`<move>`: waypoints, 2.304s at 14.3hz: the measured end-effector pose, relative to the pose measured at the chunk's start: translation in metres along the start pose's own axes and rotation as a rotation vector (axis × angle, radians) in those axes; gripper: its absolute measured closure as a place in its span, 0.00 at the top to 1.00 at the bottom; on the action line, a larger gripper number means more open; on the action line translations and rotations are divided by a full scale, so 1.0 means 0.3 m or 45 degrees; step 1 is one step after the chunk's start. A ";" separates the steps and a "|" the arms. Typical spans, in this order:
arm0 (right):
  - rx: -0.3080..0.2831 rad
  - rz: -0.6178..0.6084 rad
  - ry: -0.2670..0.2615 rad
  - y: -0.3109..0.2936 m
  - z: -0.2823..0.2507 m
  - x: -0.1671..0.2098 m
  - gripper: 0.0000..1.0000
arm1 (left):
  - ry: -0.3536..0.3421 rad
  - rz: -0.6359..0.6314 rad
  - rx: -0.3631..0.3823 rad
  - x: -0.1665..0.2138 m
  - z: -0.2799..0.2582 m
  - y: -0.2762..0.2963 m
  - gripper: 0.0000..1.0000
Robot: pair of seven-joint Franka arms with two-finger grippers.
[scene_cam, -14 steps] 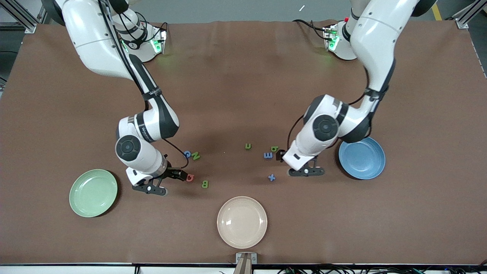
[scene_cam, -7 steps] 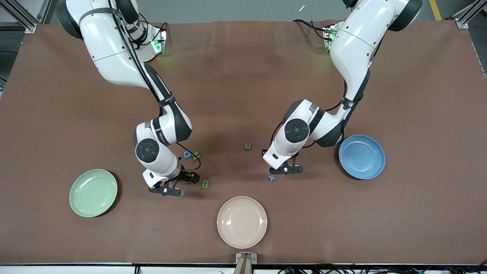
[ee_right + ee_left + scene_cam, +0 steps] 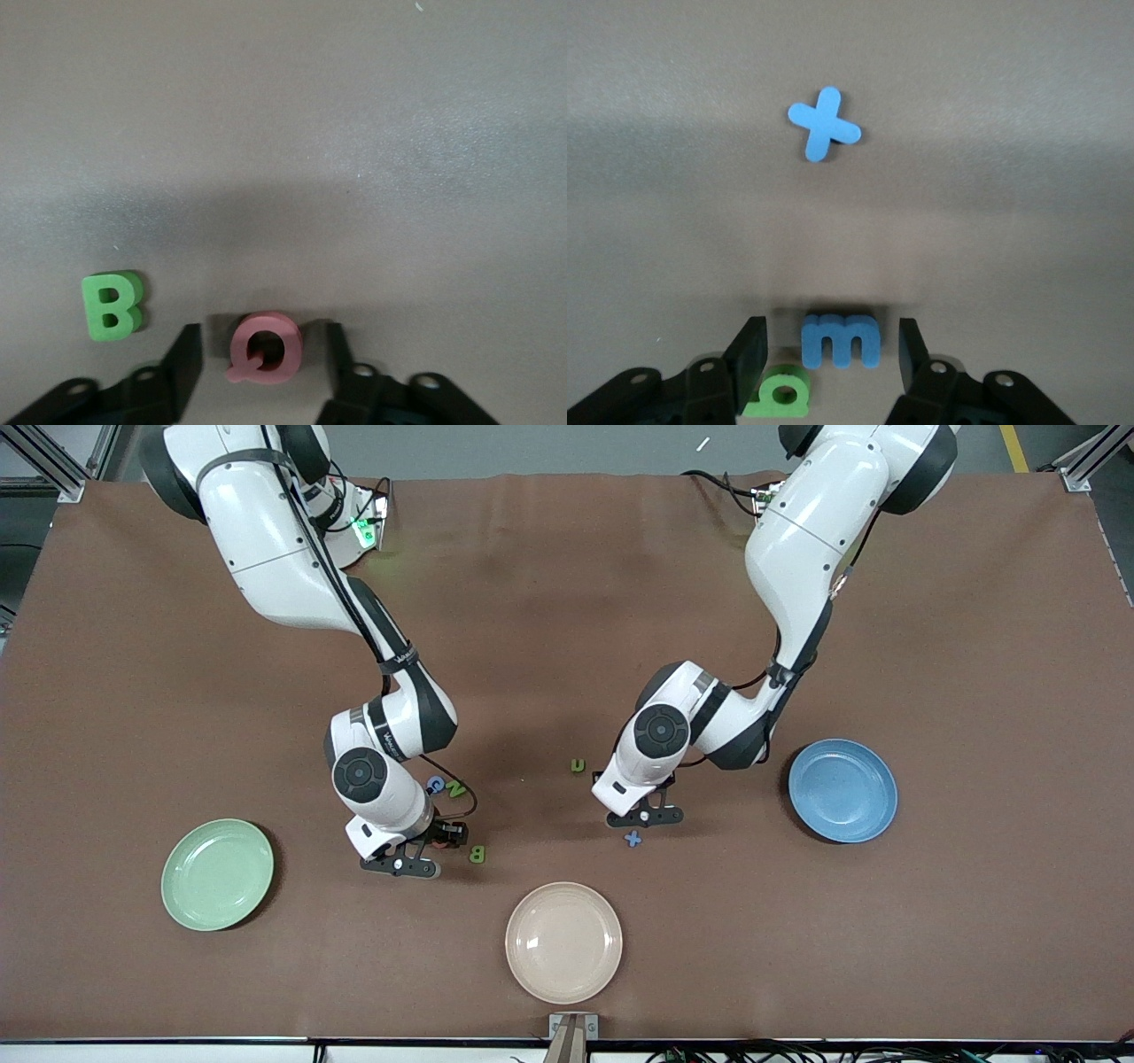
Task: Sort upper and lower case letters into plates
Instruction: 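Grasp pink Q with the right gripper while the left gripper grasps blue m, then put Q on the green plate while the left gripper puts m on blue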
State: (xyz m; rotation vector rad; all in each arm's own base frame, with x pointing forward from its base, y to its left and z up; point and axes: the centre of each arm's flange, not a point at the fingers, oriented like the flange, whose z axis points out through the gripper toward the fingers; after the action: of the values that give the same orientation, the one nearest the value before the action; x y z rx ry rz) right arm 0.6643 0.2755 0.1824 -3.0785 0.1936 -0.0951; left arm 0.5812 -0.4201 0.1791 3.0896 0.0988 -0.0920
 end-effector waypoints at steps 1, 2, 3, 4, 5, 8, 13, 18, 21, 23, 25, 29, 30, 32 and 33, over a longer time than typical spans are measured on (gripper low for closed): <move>-0.003 -0.003 -0.001 0.000 0.001 -0.001 0.60 | -0.003 0.001 0.003 0.000 0.009 -0.001 0.67; -0.007 -0.006 -0.001 0.001 0.003 -0.002 0.53 | -0.005 -0.004 0.005 0.000 0.015 -0.002 0.67; -0.009 -0.007 -0.002 0.002 0.004 -0.002 0.44 | -0.006 -0.014 0.005 -0.001 0.019 -0.002 0.63; -0.010 -0.007 -0.001 0.003 0.003 -0.001 0.35 | -0.007 -0.026 0.006 -0.003 0.020 0.001 0.63; -0.011 -0.007 -0.001 0.003 0.004 -0.001 0.36 | -0.005 -0.030 0.007 -0.007 0.019 0.007 0.57; -0.015 -0.003 0.001 0.012 0.002 0.005 0.36 | -0.001 -0.030 0.012 -0.015 0.015 0.022 0.41; -0.127 -0.049 0.026 0.216 -0.111 0.158 0.36 | 0.077 0.015 0.111 0.051 -0.013 -0.046 0.40; -0.222 -0.324 0.030 0.657 -0.200 0.326 0.36 | 0.123 -0.078 0.245 0.300 -0.257 -0.439 0.40; -0.235 -0.490 -0.001 0.895 -0.212 0.365 0.36 | 0.052 -0.113 0.305 0.378 -0.401 -0.716 0.40; -0.238 -0.556 -0.018 0.997 -0.214 0.373 0.36 | -0.015 -0.159 0.333 0.388 -0.416 -0.860 0.40; -0.238 -0.574 -0.027 1.030 -0.206 0.371 0.42 | -0.090 -0.200 0.355 0.365 -0.348 -0.963 0.40; -0.232 -0.594 -0.015 1.000 -0.198 0.371 0.80 | -0.146 -0.237 0.303 0.293 -0.152 -1.108 0.40; -0.226 -0.602 -0.014 0.980 -0.196 0.370 0.91 | -0.150 -0.241 0.292 0.275 -0.117 -1.128 0.40; -0.207 -0.595 -0.018 0.899 -0.190 0.359 1.00 | -0.150 -0.252 0.285 0.262 -0.099 -1.141 0.44; -0.195 -0.563 -0.036 0.832 -0.187 0.345 1.00 | -0.137 -0.253 0.282 0.265 -0.120 -1.137 0.53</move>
State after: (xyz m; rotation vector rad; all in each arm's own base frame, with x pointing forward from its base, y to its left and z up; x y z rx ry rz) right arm 0.7323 0.0122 0.2294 -3.2109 -0.5057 -0.0569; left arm 0.6403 -0.0735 0.1942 3.2760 0.4192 -0.2950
